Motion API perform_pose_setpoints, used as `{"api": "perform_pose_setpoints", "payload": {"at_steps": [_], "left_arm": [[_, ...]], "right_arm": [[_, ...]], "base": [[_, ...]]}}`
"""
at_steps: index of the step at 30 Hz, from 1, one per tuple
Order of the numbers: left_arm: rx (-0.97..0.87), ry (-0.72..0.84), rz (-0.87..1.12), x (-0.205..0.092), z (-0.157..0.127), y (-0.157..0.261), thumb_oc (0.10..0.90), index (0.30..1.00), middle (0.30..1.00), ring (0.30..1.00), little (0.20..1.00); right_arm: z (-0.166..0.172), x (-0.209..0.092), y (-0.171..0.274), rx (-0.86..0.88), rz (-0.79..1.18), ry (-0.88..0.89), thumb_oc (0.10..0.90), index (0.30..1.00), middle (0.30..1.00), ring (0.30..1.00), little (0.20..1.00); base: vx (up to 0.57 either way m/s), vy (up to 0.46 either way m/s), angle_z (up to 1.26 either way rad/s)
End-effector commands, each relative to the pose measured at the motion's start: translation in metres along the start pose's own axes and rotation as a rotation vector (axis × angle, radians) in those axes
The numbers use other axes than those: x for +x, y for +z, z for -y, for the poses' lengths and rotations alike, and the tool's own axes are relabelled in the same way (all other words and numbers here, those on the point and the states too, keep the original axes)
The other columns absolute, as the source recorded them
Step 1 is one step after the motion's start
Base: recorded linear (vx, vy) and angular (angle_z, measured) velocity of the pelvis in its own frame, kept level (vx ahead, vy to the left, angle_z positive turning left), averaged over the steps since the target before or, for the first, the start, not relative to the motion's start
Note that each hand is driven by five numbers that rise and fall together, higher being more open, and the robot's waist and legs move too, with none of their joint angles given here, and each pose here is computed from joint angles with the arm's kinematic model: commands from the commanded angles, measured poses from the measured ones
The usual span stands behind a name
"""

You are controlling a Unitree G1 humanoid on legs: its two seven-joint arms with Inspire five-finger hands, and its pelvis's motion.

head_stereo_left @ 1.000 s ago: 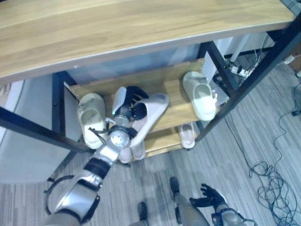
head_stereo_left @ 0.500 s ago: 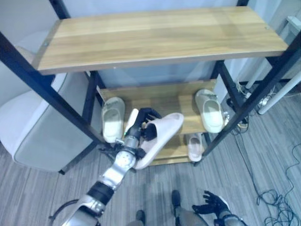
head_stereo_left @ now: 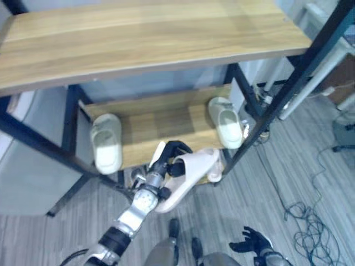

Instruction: Arrange the slippers neatly on the shoe rack.

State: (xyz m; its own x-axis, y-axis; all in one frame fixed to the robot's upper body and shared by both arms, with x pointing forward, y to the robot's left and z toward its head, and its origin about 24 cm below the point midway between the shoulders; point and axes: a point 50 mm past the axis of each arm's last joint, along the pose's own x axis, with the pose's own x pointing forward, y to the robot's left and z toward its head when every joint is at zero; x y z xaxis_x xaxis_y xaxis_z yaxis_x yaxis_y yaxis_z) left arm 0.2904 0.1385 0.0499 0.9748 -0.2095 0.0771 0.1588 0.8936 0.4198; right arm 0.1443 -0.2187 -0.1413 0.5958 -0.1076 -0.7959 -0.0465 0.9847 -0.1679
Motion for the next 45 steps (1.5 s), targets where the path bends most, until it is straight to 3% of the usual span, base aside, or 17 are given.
{"api": "perform_pose_setpoints", "payload": {"at_steps": [1,13,25,41,45], "left_arm": [[-0.023,0.049,0.345,0.02,-0.018,0.07,0.4,0.3,0.3,0.3,0.3],[-0.059,0.064,0.307,0.012,-0.02,0.061,0.4,0.3,0.3,0.3,0.3],[-0.105,0.032,0.367,0.024,-0.01,0.08,0.4,0.3,0.3,0.3,0.3],[-0.067,0.009,0.37,0.025,-0.007,0.081,0.4,0.3,0.3,0.3,0.3],[-0.078,0.002,0.356,0.019,-0.008,0.075,0.4,0.3,0.3,0.3,0.3]], "right_arm": [[-0.003,-0.002,0.003,-0.016,0.052,0.025,0.8,0.9,0.9,0.9,0.9],[0.002,-0.008,-0.011,-0.031,0.024,0.025,0.8,0.9,0.9,0.9,0.9],[0.02,-0.009,-0.008,0.014,0.041,-0.05,0.8,0.9,0.9,0.9,0.9],[0.001,-0.003,0.004,0.006,0.05,0.011,0.8,0.9,0.9,0.9,0.9],[-0.004,-0.006,-0.012,0.005,-0.003,0.019,0.8,0.9,0.9,0.9,0.9]], "base": [[0.07,0.068,-0.65],[0.04,-0.102,0.36],[-0.11,-0.066,0.45],[-0.07,0.112,-0.15],[-0.01,-0.055,-0.15]]}}
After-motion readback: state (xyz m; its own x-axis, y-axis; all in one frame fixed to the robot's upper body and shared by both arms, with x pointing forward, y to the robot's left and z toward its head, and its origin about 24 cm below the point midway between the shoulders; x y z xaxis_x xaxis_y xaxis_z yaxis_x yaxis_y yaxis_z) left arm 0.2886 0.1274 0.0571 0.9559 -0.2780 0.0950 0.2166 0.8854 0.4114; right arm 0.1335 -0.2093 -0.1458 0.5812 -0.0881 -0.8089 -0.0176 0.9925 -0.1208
